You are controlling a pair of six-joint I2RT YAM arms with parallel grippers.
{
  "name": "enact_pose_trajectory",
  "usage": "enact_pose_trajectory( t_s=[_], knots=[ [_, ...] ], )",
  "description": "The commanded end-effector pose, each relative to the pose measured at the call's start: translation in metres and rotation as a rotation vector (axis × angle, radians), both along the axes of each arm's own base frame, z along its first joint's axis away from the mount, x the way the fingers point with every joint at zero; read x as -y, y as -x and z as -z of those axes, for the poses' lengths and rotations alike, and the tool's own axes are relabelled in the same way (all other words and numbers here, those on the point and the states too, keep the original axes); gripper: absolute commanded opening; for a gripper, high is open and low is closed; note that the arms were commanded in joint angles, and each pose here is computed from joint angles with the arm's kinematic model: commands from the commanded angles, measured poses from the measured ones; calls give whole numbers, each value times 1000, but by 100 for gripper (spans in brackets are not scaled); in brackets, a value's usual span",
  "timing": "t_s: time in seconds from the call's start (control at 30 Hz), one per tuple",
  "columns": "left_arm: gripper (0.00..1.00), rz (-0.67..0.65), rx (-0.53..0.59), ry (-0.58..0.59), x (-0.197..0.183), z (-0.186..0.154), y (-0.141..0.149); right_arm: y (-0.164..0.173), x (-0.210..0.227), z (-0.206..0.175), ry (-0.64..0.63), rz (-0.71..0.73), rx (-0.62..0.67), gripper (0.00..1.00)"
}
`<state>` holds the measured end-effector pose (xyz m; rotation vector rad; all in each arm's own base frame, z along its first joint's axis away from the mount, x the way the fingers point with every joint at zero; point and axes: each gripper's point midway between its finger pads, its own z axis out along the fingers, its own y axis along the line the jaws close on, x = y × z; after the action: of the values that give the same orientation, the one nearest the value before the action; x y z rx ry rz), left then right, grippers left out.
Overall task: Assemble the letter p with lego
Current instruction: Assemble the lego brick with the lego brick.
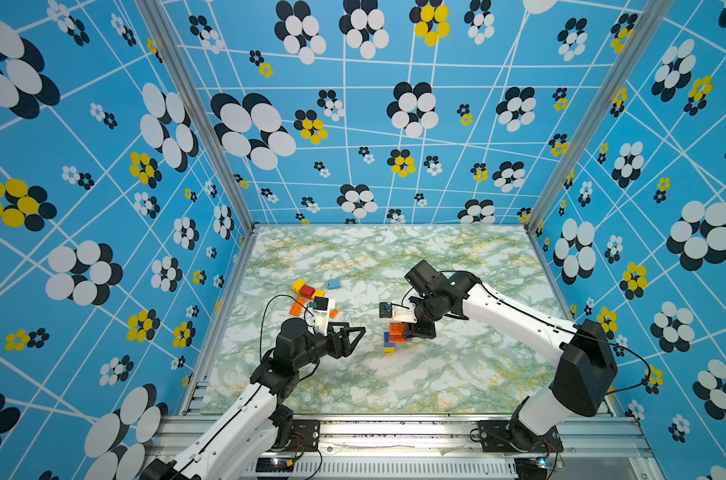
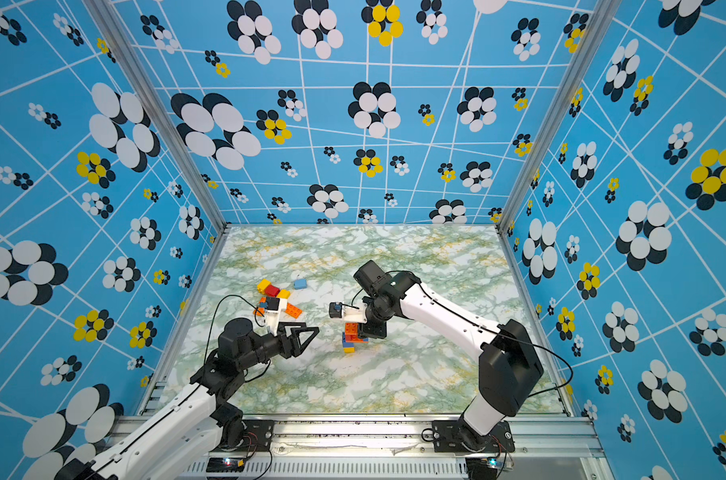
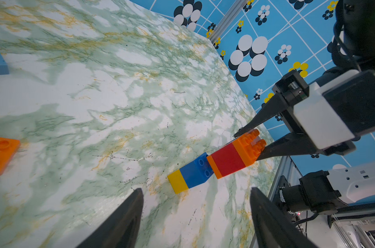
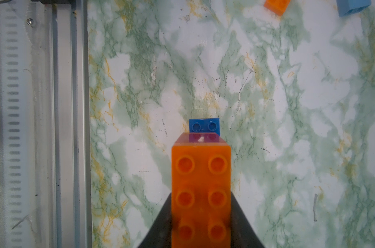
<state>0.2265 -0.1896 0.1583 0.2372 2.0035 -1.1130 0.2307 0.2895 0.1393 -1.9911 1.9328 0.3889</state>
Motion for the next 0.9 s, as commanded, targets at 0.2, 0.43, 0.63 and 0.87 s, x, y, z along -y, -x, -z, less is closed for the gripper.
enact_pose_trajectory(
  t_s=[0.2, 0.43, 0.63, 0.87],
  knots=[
    [75, 33, 0, 12, 6, 4, 4, -6, -13, -2, -10, -38, 19, 23],
    [73, 37, -5, 6, 7, 8, 5, -3, -11, 6, 31, -45, -23, 23],
    [71, 39, -9, 4, 7, 9, 5, -1, -10, 9, 39, -48, -37, 23],
    [68, 53, -16, 34, 16, 7, 3, -1, -8, 13, 52, -48, -38, 23]
  ],
)
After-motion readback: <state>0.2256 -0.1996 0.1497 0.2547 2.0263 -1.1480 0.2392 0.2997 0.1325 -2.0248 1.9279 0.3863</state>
